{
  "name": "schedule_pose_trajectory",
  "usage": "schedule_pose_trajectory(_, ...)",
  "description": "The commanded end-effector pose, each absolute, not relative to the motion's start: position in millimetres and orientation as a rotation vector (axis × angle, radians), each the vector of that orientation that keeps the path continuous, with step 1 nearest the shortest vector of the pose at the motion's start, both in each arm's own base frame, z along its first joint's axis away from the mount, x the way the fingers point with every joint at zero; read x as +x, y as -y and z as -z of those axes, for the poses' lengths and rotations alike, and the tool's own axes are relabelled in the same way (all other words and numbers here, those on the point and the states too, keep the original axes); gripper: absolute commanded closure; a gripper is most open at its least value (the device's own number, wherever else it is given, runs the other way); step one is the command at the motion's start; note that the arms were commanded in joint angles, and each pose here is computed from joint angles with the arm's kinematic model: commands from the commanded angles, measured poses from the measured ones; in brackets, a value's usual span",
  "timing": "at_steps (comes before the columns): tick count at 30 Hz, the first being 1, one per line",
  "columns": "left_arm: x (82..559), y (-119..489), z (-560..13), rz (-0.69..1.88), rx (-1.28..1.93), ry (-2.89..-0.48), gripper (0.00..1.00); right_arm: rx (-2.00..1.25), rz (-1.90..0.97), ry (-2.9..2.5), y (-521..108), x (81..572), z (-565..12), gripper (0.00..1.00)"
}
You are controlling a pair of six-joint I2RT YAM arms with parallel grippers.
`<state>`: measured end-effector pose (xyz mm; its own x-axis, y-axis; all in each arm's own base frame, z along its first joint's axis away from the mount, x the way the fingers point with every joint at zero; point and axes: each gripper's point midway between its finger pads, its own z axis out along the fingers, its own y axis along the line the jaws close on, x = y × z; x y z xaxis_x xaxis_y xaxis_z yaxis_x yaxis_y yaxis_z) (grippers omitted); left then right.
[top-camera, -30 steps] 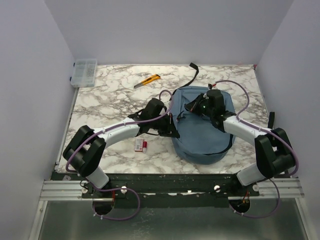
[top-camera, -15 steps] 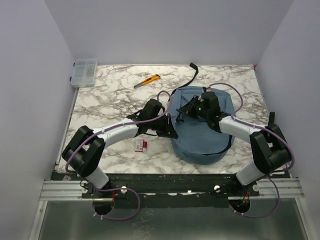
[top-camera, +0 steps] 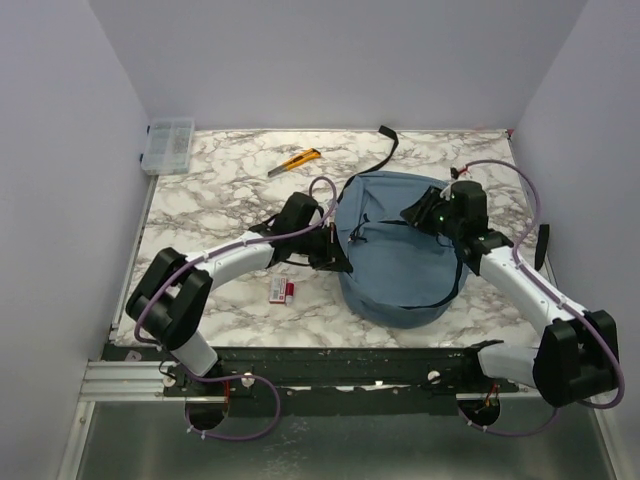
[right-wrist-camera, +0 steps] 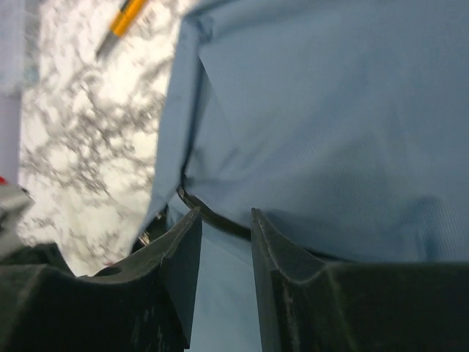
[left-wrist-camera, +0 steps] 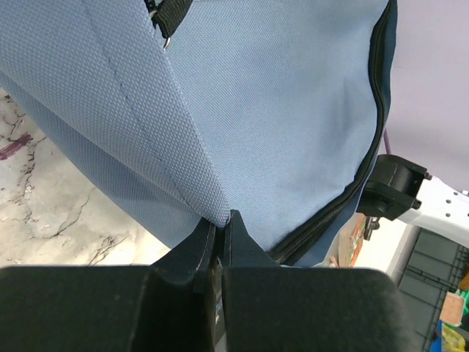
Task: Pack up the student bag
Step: Unzip the student bag at the center of the board.
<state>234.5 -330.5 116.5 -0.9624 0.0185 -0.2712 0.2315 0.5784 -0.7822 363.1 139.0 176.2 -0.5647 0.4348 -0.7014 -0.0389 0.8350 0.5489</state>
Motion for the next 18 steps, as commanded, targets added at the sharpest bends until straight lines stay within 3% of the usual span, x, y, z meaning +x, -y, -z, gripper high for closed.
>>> schedule_pose_trajectory(1,249,335,-131,1.376,0.224,-2.559,1.0,0.268,-0.602,-2.141,-130,332,-141,0.68)
schedule_pose_trajectory(4,258,336,-129,1.35,0.256,-2.593,1.0,0.244,-0.554,-2.06,-119,328,-123,0.78)
schedule_pose_trajectory(7,262,337,-127,1.356,0.25,-2.631,1.0,0.253,-0.456,-2.02,-103,326,-99,0.81)
schedule_pose_trajectory(18,303,324,-136,1.276,0.207,-2.625,0.98,0.353,-0.673,-2.06,-129,318,-68,0.76)
